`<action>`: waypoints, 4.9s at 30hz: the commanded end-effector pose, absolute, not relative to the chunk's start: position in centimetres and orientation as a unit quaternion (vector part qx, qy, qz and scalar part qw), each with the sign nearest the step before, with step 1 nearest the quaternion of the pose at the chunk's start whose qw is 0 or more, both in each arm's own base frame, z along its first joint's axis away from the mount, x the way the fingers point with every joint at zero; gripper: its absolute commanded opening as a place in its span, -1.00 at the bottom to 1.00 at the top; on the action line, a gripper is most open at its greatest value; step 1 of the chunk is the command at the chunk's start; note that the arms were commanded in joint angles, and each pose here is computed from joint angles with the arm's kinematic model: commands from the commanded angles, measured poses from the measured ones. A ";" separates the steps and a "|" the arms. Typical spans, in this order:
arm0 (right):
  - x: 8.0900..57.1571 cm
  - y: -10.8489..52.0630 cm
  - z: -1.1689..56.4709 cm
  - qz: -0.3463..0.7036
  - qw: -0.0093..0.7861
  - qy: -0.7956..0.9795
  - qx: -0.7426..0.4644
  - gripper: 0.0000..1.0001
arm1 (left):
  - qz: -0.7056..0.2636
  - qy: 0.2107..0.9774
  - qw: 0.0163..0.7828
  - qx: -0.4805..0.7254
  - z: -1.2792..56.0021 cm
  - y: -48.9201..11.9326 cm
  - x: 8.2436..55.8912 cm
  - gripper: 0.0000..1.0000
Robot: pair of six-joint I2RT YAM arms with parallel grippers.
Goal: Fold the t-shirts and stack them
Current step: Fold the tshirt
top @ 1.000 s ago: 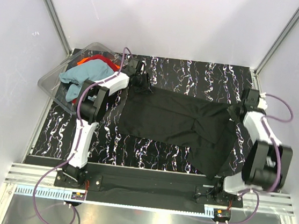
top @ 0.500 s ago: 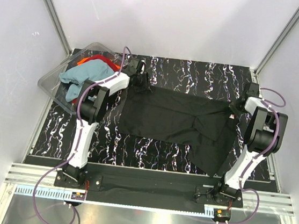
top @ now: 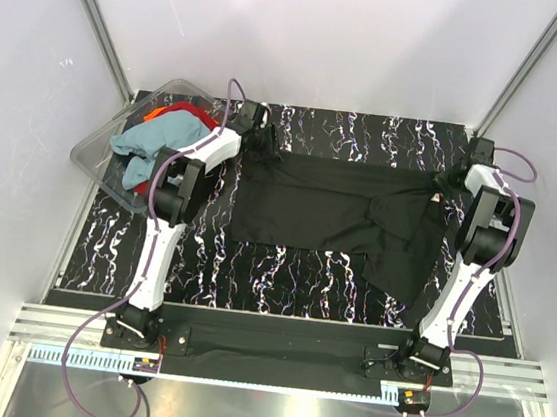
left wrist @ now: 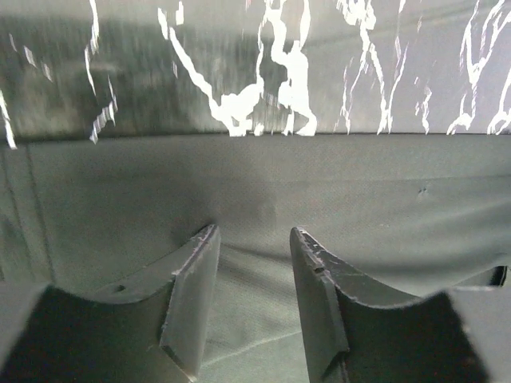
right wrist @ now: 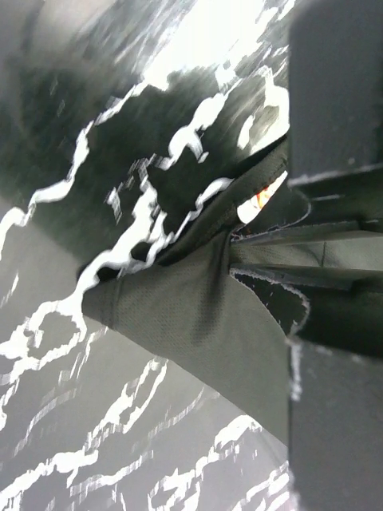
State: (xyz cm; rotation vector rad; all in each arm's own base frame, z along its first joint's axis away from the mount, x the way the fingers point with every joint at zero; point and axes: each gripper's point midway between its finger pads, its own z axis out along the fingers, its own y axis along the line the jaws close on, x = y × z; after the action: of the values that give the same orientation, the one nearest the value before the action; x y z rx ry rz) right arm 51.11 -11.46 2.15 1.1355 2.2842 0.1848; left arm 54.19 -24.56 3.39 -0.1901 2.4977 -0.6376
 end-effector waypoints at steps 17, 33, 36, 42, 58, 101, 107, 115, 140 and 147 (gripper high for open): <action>42.6 -4.3 12.7 0.200 0.264 0.832 0.446 -0.04 | -0.185 0.923 0.338 -0.001 17.5 -21.1 40.2 0.03; 24.4 -2.2 13.1 0.103 0.196 0.801 0.556 0.04 | -0.222 0.928 0.269 -0.129 9.7 -18.8 31.4 0.19; 21.3 -1.3 10.3 0.092 0.159 0.793 0.581 0.04 | -0.215 0.934 0.243 -0.151 7.2 -18.6 30.6 0.18; 19.3 -1.0 6.2 0.069 0.119 0.787 0.602 0.09 | -0.190 0.939 0.232 -0.166 4.0 -17.9 30.5 0.16; 18.0 -1.0 2.6 0.036 0.069 0.769 0.635 0.01 | -0.167 0.942 0.238 -0.169 1.7 -17.4 31.2 -0.74; 19.5 -3.7 2.3 -0.022 0.085 0.825 0.559 -1.00 | -0.181 0.937 0.253 -0.155 4.4 -18.6 32.4 -1.00; 22.7 -4.1 5.7 0.018 0.160 0.838 0.521 -1.00 | -0.167 0.934 0.277 -0.151 6.6 -18.3 33.9 -1.00; 27.4 -5.2 8.1 0.032 0.204 0.873 0.442 -1.00 | -0.135 0.941 0.276 -0.143 7.4 -18.5 36.5 -1.00; 40.5 -7.4 13.1 0.083 0.291 0.878 0.371 -1.00 | -0.056 0.943 0.289 -0.157 8.2 -17.2 45.1 -0.91; 42.8 -6.8 12.3 0.103 0.281 0.885 0.358 -1.00 | -0.044 0.944 0.281 -0.165 7.6 -16.6 46.3 -0.79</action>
State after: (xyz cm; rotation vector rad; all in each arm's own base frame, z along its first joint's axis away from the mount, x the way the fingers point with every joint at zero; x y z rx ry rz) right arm 40.97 -7.28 11.38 1.0311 2.3837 0.2367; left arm 45.22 -17.78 7.05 -0.4310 2.5538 -0.1708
